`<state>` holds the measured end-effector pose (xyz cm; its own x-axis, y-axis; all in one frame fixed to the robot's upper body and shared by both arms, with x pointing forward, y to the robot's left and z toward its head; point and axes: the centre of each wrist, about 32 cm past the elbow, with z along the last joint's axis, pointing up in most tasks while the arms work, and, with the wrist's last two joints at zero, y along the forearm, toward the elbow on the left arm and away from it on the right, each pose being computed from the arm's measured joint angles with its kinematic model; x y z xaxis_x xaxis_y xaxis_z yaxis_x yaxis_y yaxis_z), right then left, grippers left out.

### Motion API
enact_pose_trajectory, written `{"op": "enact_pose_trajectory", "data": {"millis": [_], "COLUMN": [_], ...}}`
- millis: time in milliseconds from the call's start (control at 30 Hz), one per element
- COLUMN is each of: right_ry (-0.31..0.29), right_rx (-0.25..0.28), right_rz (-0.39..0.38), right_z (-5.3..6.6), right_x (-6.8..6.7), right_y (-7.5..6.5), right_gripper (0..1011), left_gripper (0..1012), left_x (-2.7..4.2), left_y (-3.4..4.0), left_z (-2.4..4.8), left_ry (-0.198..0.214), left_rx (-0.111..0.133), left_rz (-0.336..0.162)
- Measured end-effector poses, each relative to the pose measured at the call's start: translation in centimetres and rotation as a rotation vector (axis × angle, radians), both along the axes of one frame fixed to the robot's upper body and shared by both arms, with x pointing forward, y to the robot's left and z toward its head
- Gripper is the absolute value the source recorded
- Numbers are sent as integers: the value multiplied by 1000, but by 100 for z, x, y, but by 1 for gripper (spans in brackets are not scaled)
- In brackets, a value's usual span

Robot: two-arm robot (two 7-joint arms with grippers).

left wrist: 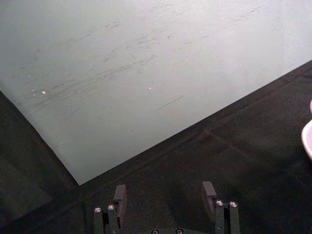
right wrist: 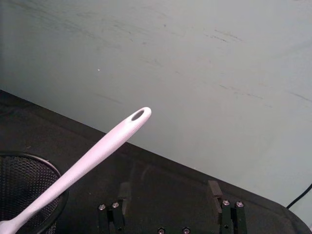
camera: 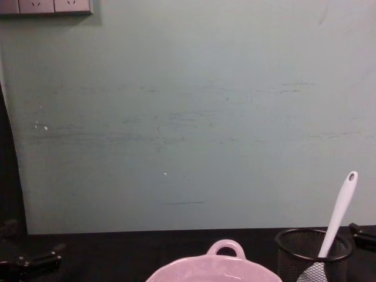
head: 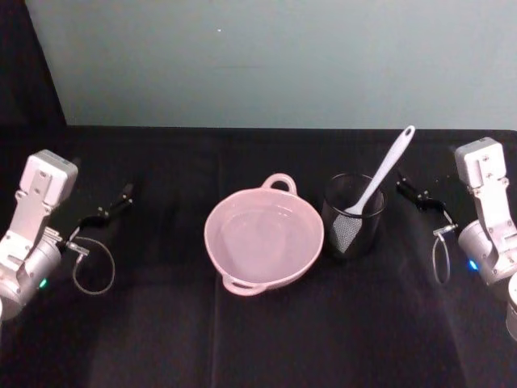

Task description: Use the one hand to pick up the spoon and stir the clear water in the bowl.

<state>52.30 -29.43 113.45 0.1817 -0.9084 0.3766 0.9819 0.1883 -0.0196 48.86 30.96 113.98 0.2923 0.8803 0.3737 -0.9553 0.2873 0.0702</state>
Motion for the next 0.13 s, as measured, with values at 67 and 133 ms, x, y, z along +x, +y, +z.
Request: {"op": "enact_pose_trajectory", "data": {"millis": [67,133], "right_ry": [1,2], "right_rx": [1,3], "right_rz": [0,0], "right_z": [0,1], "right_x": [0,-1], "right_y": [-1,-2], "right_gripper": [1002,1002], "left_gripper": [1011,1011], "left_x": [0,0], "left_y": [0,0], "left_z": [0,0], "left_ry": [0,0], "left_rx": [0,0], "left_rz": [0,0]}}
